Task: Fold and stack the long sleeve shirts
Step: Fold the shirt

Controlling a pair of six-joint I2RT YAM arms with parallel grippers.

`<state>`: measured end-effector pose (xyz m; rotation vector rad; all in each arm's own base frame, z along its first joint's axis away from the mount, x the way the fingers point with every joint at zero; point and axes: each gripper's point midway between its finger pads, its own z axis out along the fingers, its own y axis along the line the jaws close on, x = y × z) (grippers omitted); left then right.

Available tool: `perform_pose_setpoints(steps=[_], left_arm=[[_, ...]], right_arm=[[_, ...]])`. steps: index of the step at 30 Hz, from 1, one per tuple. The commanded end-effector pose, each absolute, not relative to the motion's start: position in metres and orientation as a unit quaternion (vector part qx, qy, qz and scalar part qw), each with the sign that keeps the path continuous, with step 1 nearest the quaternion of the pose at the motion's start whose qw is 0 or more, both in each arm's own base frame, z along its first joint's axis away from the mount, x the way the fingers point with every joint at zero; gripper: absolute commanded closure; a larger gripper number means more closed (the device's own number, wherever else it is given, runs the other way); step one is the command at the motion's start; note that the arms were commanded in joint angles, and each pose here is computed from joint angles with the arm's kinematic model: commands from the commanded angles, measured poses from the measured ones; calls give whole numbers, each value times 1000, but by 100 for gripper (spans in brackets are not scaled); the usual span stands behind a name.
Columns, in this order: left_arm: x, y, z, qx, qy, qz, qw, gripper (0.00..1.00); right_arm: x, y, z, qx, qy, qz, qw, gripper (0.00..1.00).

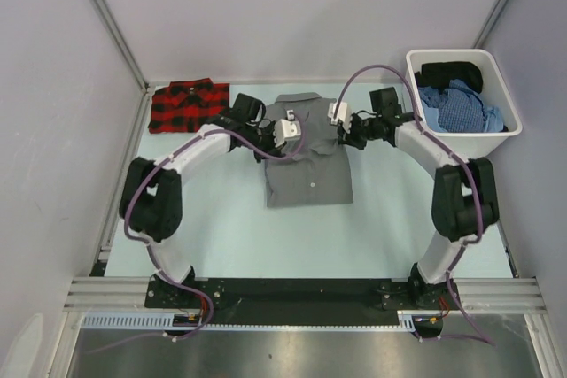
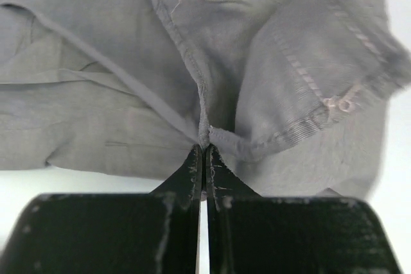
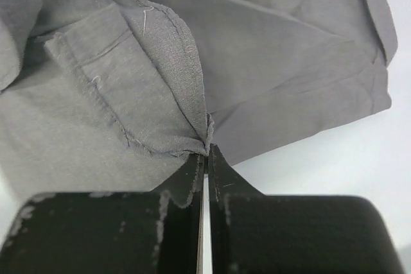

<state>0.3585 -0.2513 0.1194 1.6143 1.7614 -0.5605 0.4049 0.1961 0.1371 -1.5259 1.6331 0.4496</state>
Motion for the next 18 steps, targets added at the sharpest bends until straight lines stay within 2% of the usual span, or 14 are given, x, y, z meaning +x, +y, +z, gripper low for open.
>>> perform_pose_setpoints(steps=[1,8,10,11,12,13,16,18], left_arm=[[401,-252,111,609,685,-197,348,99],[428,-252,103,587,706,-185,351,93],[435,-251,104,580,712,-177,355,89],[436,-250,103,570,720,-178,353,81],[443,-246,108,560,725,-174,361,76],[445,-244,112,550,731,-176,364,72],[452,-227,134,492,760,-187,380,55],[447,-210,148,437,787,-210,383,47]], right_arm=[[452,206,134,-617,621,176,449,100],[470,206,117,-619,625,176,441,100],[469,204,112,-618,630,176,436,100],[468,202,109,-618,635,174,430,100],[468,200,111,-616,637,171,429,94],[468,198,112,-614,642,168,428,75],[472,183,129,-581,674,151,430,37],[470,164,141,-535,716,151,422,32]])
